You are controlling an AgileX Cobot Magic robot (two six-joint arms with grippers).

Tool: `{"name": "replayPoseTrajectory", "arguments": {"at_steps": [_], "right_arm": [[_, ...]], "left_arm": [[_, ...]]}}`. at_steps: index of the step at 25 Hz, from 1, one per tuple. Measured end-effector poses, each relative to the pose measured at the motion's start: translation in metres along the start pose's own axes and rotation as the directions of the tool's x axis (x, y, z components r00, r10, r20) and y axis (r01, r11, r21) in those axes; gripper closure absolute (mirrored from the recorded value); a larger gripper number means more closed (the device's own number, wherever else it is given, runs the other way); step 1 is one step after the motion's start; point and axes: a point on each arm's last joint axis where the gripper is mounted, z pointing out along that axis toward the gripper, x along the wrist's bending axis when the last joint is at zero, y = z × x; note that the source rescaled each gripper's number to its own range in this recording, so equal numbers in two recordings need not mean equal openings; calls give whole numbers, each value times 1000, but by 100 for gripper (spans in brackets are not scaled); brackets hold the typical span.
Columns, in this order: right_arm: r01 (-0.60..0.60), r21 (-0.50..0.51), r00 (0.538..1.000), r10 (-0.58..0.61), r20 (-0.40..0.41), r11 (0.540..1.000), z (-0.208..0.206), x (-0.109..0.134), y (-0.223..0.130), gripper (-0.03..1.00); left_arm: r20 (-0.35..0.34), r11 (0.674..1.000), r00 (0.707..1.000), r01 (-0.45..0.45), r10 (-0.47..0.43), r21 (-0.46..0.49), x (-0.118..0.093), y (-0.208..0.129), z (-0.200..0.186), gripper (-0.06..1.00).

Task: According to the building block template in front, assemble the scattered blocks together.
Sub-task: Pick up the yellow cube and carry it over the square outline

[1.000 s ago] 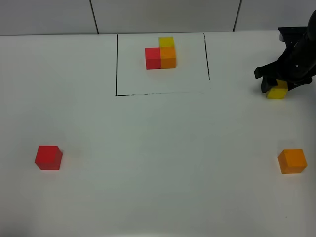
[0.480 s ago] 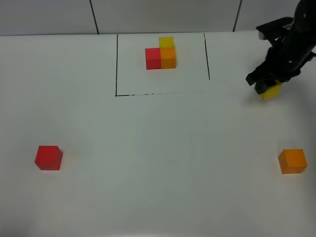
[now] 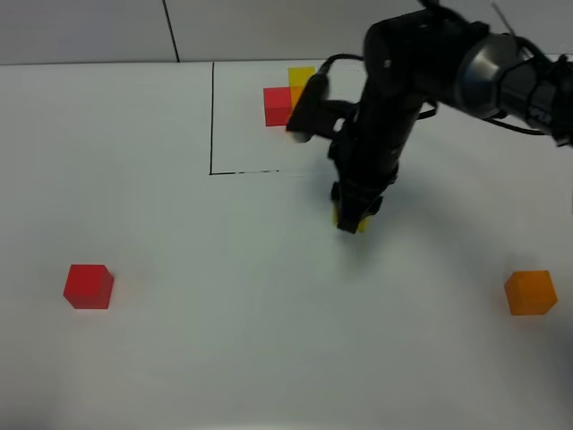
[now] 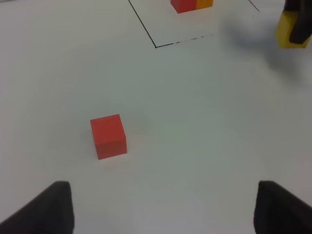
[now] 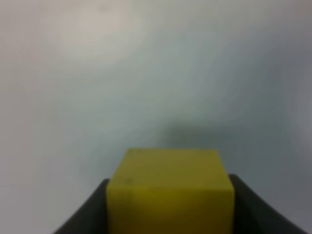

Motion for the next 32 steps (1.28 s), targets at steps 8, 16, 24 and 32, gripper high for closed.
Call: {"name": "replayPoseTrajectory", "arguments": {"at_steps": [8, 16, 24, 32], "right_arm": [[309, -20, 951, -309, -4, 951, 22, 21, 23, 95], [398, -35, 917, -395, 56, 917, 24, 19, 29, 95], [436, -28, 899, -434, 55, 899, 34, 9, 41, 95], [401, -36, 916, -400, 24, 916, 49, -1, 50, 95]], "left_arm": [[0, 1000, 1000, 0, 0, 0, 0, 0, 0, 25], [0, 1000, 1000, 0, 0, 0, 0, 0, 0, 25], [0, 1000, 1000, 0, 0, 0, 0, 0, 0, 25], [0, 1000, 1000, 0, 0, 0, 0, 0, 0, 25]]}}
